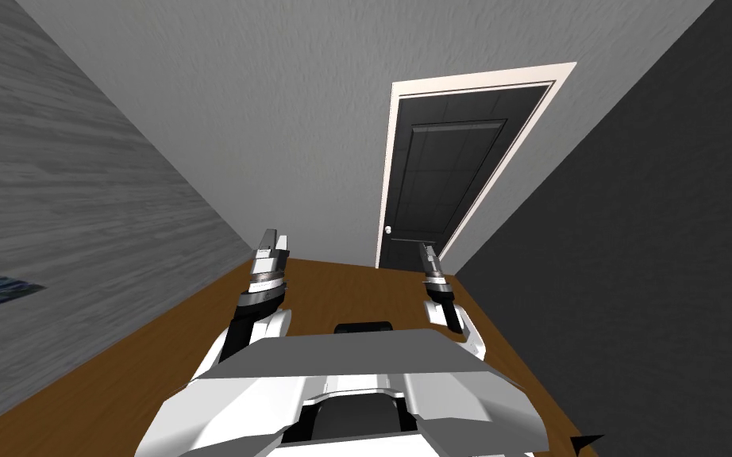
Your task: Pull the door open
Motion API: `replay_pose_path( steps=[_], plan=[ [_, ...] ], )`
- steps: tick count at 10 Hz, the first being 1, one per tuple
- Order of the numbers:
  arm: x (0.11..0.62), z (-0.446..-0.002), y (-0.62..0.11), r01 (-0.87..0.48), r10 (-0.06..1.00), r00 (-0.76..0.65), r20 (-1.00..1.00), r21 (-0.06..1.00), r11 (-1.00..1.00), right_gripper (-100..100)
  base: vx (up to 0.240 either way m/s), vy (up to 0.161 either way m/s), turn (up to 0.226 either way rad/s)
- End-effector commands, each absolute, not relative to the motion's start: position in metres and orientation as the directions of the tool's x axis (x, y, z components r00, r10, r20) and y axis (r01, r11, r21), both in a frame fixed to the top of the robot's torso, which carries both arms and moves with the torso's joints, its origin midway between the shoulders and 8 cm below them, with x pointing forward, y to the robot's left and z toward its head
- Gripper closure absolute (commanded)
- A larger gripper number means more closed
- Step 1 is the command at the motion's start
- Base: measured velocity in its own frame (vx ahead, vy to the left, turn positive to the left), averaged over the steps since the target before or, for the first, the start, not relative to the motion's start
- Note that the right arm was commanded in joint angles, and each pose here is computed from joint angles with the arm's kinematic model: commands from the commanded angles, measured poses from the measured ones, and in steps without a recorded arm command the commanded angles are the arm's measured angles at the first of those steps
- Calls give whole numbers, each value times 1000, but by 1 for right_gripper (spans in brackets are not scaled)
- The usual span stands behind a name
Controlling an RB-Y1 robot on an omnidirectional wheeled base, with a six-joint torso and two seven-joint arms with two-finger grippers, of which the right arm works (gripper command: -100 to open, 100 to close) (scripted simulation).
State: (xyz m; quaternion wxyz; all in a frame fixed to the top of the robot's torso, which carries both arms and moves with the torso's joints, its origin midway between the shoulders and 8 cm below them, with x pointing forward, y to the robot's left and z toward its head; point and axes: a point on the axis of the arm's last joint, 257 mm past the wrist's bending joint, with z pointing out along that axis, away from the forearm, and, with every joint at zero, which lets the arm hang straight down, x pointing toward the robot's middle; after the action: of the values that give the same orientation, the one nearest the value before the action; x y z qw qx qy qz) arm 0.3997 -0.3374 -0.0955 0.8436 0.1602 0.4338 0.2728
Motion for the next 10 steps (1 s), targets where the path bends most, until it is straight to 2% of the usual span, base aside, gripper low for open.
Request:
replay_pose_path(
  steps=[1, 10],
  plan=[
    [403, -109, -342, -288, 568, 471, -675, 491, 822, -100, 103, 21, -2],
    [417, -171, -364, -140, 418, 426, -803, 398, 907, -100, 87, 18, -6]
  ],
)
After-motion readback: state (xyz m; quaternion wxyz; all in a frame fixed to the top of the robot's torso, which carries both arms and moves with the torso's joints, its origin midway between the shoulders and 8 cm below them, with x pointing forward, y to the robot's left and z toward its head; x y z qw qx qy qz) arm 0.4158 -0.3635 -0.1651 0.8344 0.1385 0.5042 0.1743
